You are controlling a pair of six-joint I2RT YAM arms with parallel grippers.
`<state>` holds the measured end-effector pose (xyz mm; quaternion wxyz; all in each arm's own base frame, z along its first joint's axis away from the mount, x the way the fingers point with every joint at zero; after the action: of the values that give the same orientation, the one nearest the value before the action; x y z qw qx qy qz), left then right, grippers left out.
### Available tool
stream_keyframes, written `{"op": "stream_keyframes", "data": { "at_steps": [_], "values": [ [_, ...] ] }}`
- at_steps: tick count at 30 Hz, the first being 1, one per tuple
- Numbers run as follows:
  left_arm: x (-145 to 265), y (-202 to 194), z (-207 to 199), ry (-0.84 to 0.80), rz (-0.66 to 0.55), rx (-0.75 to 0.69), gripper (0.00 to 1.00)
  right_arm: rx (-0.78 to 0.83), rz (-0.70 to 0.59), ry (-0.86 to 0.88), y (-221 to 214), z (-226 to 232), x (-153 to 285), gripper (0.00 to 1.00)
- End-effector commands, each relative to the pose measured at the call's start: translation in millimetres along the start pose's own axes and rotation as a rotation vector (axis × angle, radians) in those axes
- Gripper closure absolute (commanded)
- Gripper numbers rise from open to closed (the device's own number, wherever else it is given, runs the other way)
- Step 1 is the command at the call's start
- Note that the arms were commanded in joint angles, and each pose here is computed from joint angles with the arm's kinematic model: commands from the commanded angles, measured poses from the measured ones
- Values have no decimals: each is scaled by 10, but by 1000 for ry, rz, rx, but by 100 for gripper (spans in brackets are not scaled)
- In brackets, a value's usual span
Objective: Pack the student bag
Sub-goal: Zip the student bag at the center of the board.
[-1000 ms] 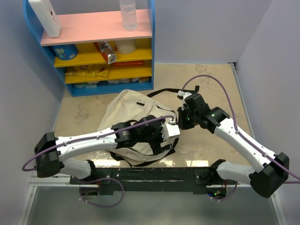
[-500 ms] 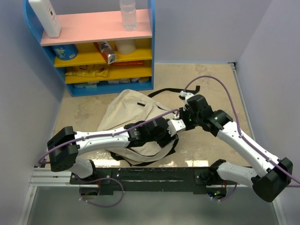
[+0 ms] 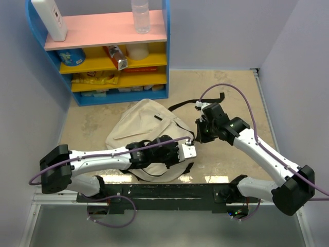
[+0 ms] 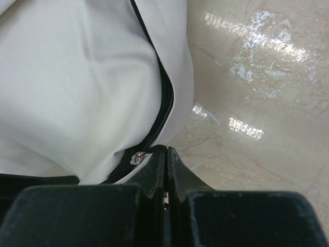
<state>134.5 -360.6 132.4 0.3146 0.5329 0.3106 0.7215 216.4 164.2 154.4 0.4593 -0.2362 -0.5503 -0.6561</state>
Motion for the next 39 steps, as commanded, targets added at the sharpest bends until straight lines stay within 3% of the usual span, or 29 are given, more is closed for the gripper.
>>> {"op": "stream_keyframes", "data": {
  "at_steps": [1, 9, 14, 21, 22, 24, 25, 29, 33, 35, 37, 39],
  "values": [
    [196, -85, -516, -247, -37, -135, 100, 15, -110, -24, 407, -21, 62, 100],
    [498, -265, -973, -496, -75, -306, 100, 13, -95, -17, 552, 46, -117, 100],
    [641, -348, -1050, -555, -89, -398, 100, 28, -82, -22, 629, 75, -219, 100],
    [870, -325, -1139, -669, -117, -515, 100, 36, 26, -71, 398, -62, -530, 100],
    [896, -347, -1135, -675, -107, -530, 95, 33, 41, -56, 359, -38, -552, 100],
    [835, -318, -992, -583, -78, -523, 80, 7, 51, -19, 294, 13, -550, 100],
    [788, -250, -904, -524, -76, -479, 80, -1, 41, -5, 286, 35, -515, 100],
    [756, -195, -727, -443, -72, -430, 90, -57, 33, 79, 75, 120, -310, 100],
    [877, -473, -950, -584, -22, -440, 90, -99, 55, 218, -164, 320, -180, 100],
    [872, -529, -938, -572, 13, -415, 70, -108, 78, 244, -310, 372, -163, 100],
    [760, -401, -793, -472, 20, -353, 44, -106, 63, 268, -333, 419, -111, 100],
    [634, -219, -596, -360, 22, -296, 37, -108, 63, 271, -351, 426, -110, 100]
  ]
}}
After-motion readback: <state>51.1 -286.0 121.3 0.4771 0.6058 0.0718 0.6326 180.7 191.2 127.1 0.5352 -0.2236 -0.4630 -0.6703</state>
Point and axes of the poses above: each gripper's point midway between its finger pads, its own x axis back along the fingers, its own z axis along the line the jaws close on, y = z × x, the point moved 1 cm from there along x, back along the fingers, and after that the axes turned 9 degrees about -x, right-handed, at the moved point
